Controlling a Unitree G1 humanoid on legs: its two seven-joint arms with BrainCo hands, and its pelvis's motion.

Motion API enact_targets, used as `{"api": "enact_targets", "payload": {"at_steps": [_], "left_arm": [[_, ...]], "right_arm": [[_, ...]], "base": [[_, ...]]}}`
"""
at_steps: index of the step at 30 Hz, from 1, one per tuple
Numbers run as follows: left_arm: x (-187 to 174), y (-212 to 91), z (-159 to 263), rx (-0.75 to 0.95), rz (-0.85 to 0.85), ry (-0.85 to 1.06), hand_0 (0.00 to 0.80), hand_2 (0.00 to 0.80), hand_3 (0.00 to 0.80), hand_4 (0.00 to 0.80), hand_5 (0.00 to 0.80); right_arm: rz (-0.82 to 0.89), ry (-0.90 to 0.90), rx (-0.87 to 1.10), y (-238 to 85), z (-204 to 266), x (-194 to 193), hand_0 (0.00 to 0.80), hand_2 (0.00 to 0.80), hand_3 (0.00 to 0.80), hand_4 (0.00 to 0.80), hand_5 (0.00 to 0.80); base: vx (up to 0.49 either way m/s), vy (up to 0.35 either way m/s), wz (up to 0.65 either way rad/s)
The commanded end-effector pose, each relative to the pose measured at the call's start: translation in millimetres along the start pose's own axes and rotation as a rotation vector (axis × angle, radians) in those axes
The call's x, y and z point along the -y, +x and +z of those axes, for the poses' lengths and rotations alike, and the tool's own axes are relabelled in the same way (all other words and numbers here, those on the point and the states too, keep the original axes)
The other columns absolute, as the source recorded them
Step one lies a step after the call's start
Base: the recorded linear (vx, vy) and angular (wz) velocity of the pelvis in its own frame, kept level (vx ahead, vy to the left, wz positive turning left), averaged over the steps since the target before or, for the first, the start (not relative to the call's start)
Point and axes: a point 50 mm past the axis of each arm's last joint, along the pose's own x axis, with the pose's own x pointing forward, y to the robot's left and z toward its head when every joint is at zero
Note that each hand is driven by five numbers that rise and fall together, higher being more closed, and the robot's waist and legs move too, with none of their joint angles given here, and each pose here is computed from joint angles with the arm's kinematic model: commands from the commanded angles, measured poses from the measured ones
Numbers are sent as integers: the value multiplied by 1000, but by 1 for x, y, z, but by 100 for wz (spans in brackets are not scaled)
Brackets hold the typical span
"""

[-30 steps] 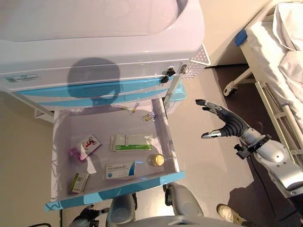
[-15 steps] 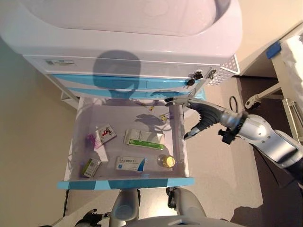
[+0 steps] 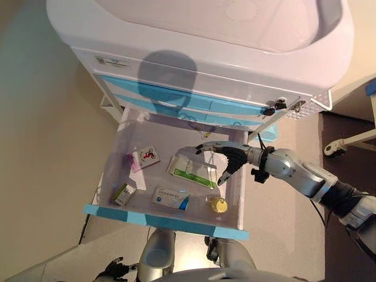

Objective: Open the drawer and pick up the medicine

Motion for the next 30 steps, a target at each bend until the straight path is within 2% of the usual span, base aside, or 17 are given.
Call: {"api": "enact_targets", "payload": {"at_steps": [1,6,11,22,30], "left_arm": [[-9,-2,-11,-37,15,-1,0,0,0,0,0],[-7,-1,-8,-31,14,-1,0,0,0,0,0],[-2,0,-3,-24,3,-1,0,0,0,0,0],[1,1,2,-19,2,4,0,0,0,0,0],[6,1,0,-25,-4,23,0,0,0,0,0]], "right_arm": [[59,-122,56,8,15,-4,0,0,0,0,0],[107,-143,24,14,8,-18,0,0,0,0,0],[165,-72,-22,19,0,-45,0,0,0,0,0],[165,-6,-112,18,-16,-67,0,0,0,0,0],[172,-32,-207,18,-32,-86,0,0,0,0,0]], "base": [[-3,-14,5],[-4,-11,4],[4,-4,3],[2,2,-6],[1,1,-2]]}}
